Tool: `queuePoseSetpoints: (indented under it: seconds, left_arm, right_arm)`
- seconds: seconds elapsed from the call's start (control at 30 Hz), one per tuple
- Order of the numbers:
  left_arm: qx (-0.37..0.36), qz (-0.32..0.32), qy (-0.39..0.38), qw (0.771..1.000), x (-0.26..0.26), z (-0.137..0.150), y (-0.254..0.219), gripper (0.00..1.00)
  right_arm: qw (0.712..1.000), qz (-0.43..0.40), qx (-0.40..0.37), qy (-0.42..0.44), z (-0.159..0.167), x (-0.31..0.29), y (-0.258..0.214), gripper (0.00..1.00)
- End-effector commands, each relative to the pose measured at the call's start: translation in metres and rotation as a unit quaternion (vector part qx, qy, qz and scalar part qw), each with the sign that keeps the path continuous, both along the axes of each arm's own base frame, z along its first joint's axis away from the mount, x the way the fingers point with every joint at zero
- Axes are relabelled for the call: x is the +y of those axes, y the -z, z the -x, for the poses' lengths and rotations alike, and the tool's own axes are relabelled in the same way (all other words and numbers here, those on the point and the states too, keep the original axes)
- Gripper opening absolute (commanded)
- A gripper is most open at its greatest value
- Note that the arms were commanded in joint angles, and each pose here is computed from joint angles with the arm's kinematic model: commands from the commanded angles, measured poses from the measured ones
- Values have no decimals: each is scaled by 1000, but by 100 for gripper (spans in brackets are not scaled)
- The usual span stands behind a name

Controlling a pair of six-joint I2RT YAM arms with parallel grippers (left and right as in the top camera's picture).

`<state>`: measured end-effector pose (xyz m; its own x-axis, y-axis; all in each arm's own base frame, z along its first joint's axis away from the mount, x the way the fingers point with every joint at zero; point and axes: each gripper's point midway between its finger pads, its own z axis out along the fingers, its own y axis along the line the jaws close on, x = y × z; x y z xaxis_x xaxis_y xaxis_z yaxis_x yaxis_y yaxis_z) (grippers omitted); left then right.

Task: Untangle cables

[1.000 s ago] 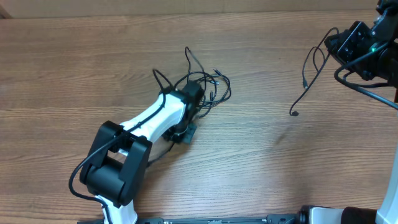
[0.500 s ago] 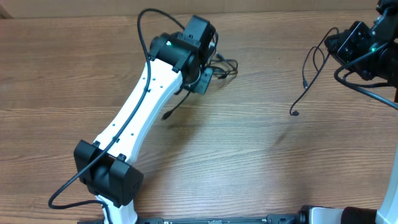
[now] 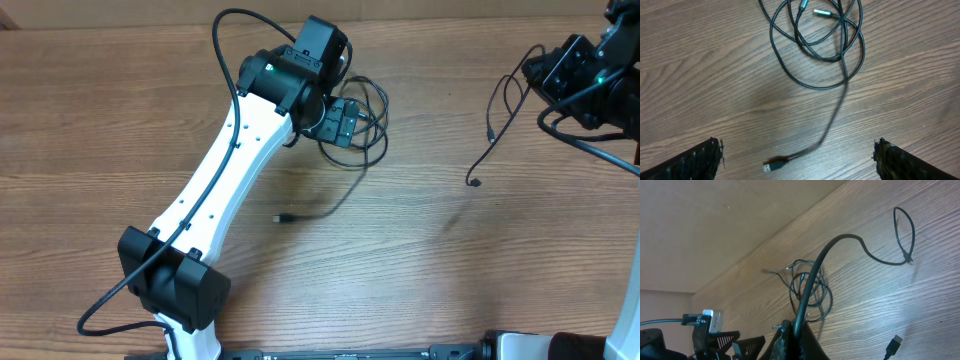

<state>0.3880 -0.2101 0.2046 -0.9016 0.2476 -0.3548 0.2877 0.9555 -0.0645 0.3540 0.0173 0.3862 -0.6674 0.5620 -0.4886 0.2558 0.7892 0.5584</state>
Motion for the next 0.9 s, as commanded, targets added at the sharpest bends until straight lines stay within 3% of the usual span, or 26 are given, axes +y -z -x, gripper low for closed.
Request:
queuePoseSetpoints:
  seconds: [0.0, 0.6, 0.87]
  left_arm:
    - [5, 9, -17, 1000, 1, 0, -1, 99]
    - [38, -7, -26, 999, 9, 14, 4, 100]
    - [37, -6, -26, 999, 9, 14, 4, 99]
  right_arm:
    - [1000, 4, -15, -3, 2, 0, -9, 4]
    - [997, 59, -17, 54, -3, -27, -7, 4]
    - [998, 32, -46, 23, -11, -12, -19, 4]
